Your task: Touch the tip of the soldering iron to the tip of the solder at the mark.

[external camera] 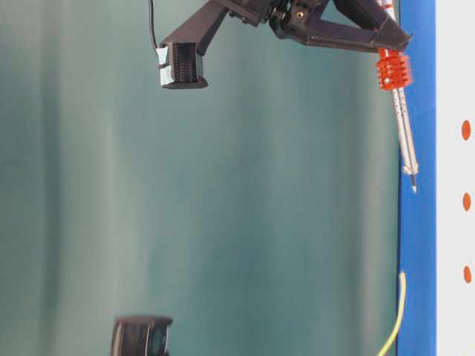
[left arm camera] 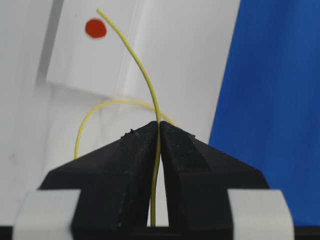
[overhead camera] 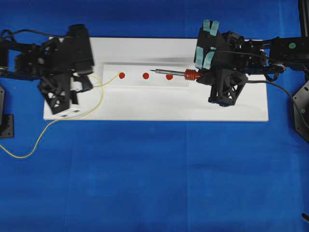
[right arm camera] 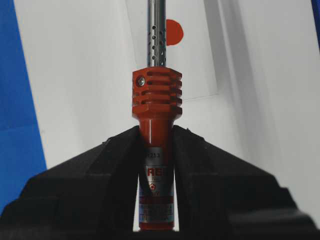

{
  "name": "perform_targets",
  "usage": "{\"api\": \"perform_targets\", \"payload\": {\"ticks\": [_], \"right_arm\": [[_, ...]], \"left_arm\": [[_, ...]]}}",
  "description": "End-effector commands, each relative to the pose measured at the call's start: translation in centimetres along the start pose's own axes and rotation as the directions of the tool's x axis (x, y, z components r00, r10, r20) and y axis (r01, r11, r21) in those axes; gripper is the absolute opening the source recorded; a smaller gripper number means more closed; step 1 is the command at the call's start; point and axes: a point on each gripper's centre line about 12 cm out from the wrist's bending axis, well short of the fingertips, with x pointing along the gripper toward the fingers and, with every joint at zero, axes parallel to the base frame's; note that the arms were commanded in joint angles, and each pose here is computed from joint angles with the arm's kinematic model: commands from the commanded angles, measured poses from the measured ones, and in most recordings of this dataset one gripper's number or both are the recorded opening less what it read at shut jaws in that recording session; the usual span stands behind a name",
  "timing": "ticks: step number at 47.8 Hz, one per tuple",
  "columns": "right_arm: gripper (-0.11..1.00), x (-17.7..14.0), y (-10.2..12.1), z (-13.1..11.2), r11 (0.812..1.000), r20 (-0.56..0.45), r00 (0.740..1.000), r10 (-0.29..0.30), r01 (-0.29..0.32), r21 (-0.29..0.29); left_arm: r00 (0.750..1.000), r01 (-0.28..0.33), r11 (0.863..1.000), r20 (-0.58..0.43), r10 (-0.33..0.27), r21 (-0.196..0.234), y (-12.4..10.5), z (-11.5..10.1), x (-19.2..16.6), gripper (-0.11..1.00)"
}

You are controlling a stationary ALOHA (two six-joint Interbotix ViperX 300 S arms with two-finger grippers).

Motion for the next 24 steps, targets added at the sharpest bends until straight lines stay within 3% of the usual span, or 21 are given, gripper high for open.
{"api": "perform_targets", "payload": {"ticks": [1, 24], "right_arm": [[0.06, -0.6, 0.2, 1.0, 1.000, 0.039, 0.999, 0.006, -0.006, 0.000], [0.06, -0.3, 0.1, 0.7, 1.000, 0.029, 1.000, 0.003, -0.003, 0.000]], "left_arm": [[1.000, 0.006, 1.000, 0.026, -0.006, 0.007, -0.4, 1.5, 0.5, 0.03], [1.000, 0.000, 1.000, -0.025, 0.001, 0.014, -0.6, 2.7, 7.6, 0.03]]}}
